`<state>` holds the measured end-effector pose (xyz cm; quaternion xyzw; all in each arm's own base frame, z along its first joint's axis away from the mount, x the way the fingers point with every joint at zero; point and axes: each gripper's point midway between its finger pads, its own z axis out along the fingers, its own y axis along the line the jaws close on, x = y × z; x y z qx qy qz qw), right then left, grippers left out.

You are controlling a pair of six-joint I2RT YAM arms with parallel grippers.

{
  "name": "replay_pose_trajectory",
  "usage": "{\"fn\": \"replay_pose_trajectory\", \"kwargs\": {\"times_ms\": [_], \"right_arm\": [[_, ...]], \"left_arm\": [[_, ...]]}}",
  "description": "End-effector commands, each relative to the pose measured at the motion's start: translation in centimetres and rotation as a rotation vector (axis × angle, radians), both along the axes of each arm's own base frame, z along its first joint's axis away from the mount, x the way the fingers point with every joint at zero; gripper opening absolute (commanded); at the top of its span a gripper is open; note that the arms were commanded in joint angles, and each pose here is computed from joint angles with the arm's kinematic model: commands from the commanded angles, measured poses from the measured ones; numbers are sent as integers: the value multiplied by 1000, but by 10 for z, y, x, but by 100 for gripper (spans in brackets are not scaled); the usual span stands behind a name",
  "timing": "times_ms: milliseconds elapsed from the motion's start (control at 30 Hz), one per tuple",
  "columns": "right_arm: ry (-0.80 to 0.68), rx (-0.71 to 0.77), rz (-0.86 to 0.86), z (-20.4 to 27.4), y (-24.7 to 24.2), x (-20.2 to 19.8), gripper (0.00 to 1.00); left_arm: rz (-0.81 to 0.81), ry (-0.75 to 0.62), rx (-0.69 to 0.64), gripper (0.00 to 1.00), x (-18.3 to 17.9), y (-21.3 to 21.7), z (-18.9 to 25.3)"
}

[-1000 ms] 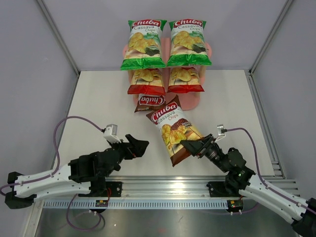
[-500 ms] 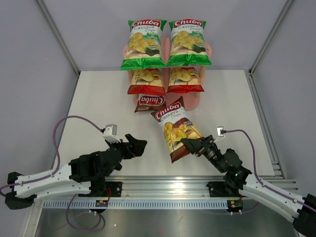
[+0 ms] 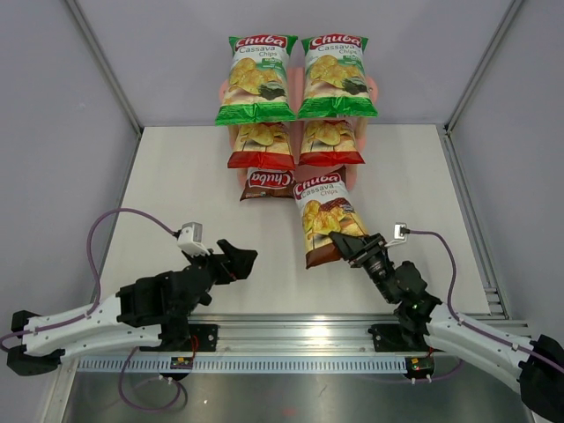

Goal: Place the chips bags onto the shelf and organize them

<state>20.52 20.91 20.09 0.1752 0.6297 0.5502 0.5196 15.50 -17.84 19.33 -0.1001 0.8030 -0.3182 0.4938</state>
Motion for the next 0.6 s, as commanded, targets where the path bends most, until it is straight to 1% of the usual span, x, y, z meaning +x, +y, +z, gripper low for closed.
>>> {"fn": "replay_pose_trajectory", "kwargs": {"times_ms": [0,167,200,433,567], "right_arm": [[10,96,-88,6,-19,16,28],[25,133,-84,4,-24,25,27],[37,121,-88,-6,-25,24,27],[31,104,-146,-7,-33,36,27],[59,86,-165,-15,-39,43,27]], "left_arm": [[49,-32,-31,99,7,7,13],[49,-35,-33,99,6,8,14],[49,-36,-35,99,6,8,14],[29,-27,-33,99,5,2,8],[22,-26,-38,99,4,2,9]]}}
